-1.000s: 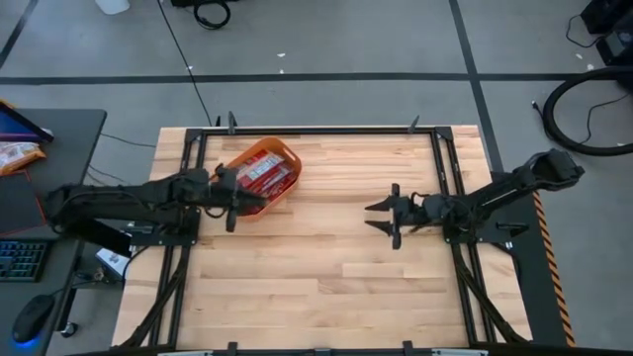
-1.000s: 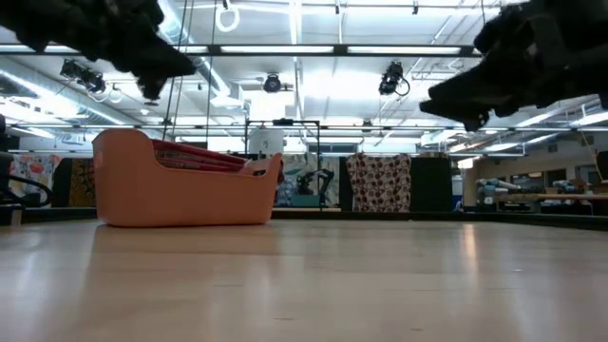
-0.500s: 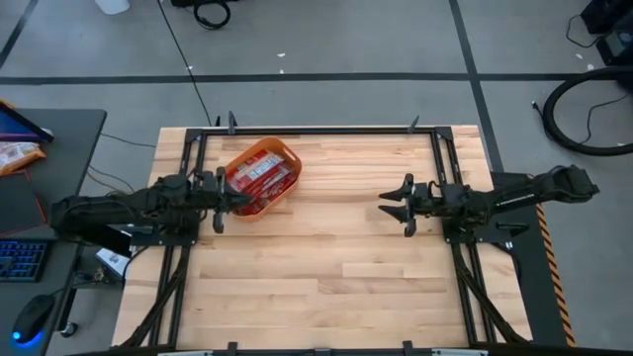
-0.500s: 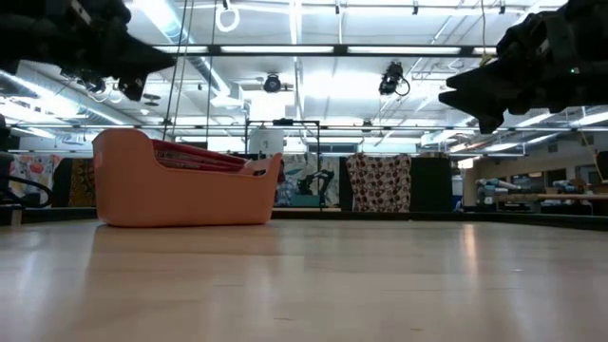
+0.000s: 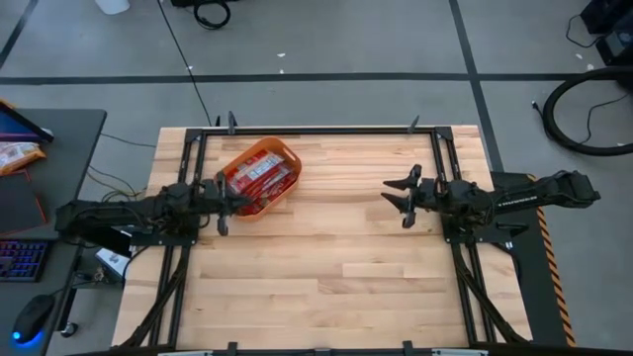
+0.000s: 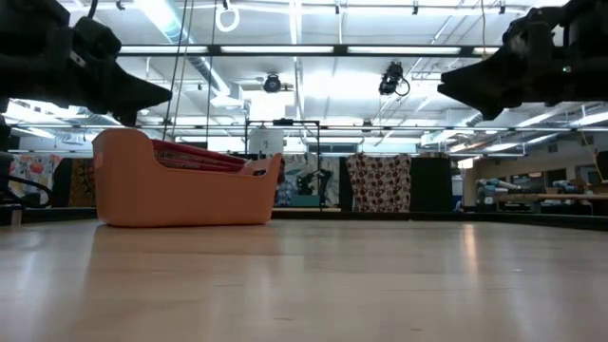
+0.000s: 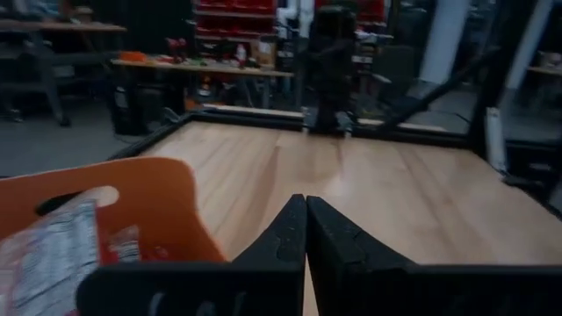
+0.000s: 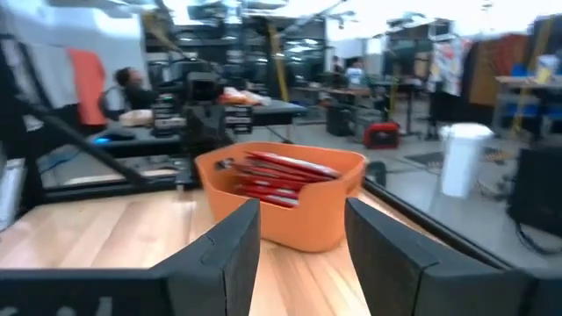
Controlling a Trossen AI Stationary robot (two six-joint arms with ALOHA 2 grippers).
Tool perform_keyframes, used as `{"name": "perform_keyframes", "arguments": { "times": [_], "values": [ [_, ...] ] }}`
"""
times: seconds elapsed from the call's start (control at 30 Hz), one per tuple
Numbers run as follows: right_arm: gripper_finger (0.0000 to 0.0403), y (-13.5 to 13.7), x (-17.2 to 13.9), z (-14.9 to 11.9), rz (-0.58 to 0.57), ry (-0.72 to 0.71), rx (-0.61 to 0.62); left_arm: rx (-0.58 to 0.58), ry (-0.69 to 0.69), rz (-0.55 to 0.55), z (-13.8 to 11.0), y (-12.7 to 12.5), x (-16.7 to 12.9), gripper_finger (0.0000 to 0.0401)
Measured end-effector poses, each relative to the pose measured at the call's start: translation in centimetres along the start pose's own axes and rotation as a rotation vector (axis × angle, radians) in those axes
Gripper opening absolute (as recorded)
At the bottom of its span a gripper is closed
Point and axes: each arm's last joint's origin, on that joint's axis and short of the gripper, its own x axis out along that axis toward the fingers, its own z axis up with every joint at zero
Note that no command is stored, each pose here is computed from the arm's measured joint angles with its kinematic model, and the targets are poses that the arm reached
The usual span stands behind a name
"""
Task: Sort popcorn bags into baskets
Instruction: Return to Home Position
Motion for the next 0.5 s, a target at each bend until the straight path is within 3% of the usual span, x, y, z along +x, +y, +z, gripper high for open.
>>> {"name": "perform_keyframes", "arguments": {
  "times": [0.27, 0.5],
  "values": [
    [0.0172, -0.11, 0.13, -0.33, -0.053, 0.025, 0.063, -0.006, -0.006, 0.051, -0.22, 0.17, 0.00, 0.0008],
    [0.0172, -0.53, 0.09, 0.25, -0.194, -0.034, 0.048, -0.024, -0.010, 0.100, -0.22, 0.32, -0.01, 0.0008]
  ]
}}
